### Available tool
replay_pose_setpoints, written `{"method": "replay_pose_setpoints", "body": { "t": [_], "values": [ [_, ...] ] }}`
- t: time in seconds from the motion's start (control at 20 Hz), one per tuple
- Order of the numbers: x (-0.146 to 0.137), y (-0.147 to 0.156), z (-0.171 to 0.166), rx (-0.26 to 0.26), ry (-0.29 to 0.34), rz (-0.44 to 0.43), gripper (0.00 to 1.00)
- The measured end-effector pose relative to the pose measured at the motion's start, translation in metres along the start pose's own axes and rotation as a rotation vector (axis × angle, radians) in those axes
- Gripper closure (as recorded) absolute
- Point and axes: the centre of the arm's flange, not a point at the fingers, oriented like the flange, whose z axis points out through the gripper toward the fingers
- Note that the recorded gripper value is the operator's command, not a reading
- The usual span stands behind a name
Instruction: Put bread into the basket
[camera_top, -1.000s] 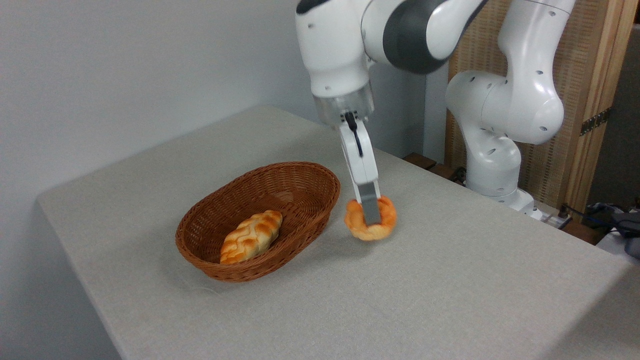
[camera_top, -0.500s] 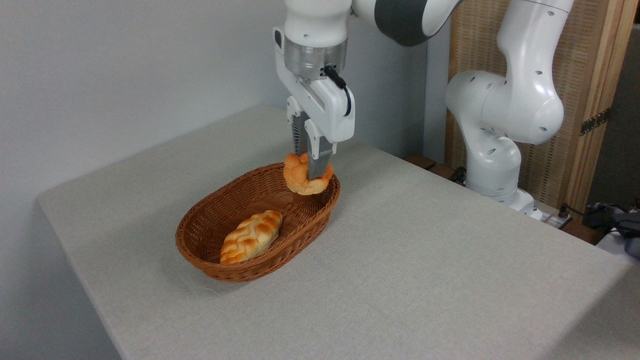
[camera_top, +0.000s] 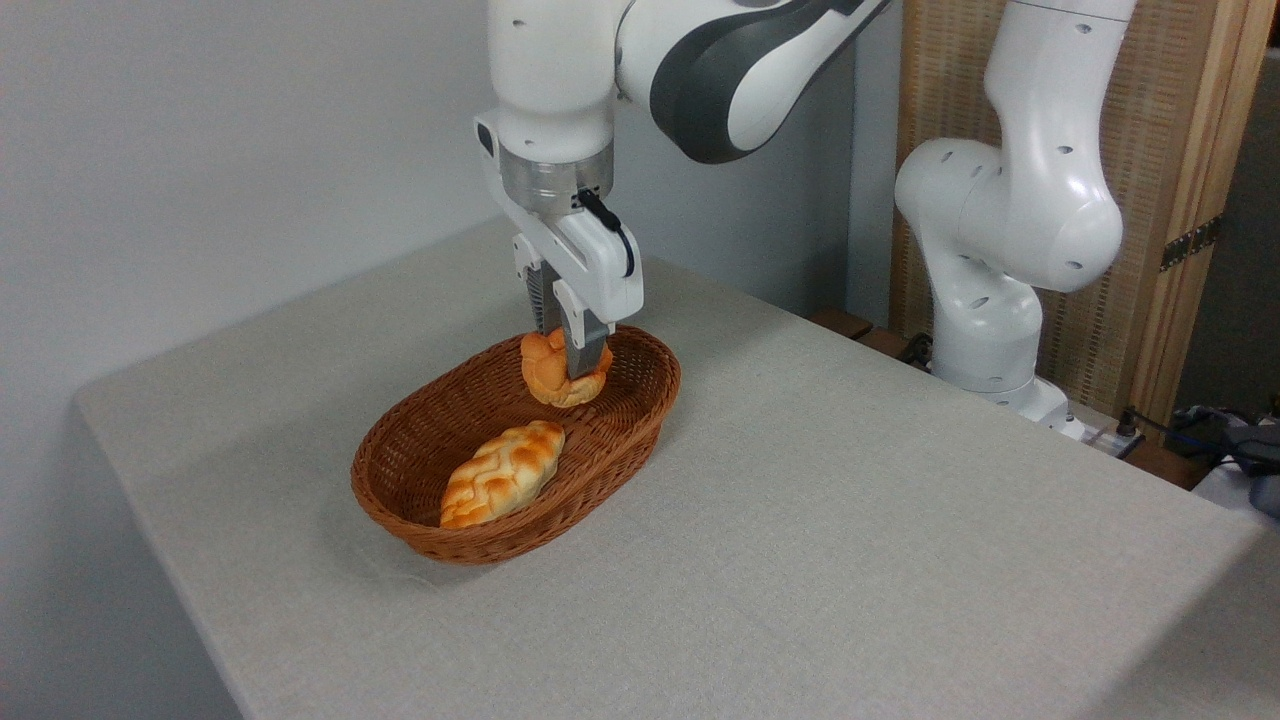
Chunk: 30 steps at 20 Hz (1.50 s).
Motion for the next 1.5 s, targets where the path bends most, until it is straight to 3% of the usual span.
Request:
{"method": "replay_pose_setpoints", "body": {
  "t": [1.25, 1.5],
  "values": [
    [0.003, 0.002, 0.001, -0.001, -0.004, 0.007, 0.00],
    [0.012, -0.004, -0.034, 0.082, 0.016, -0.009, 0.00]
  ]
}}
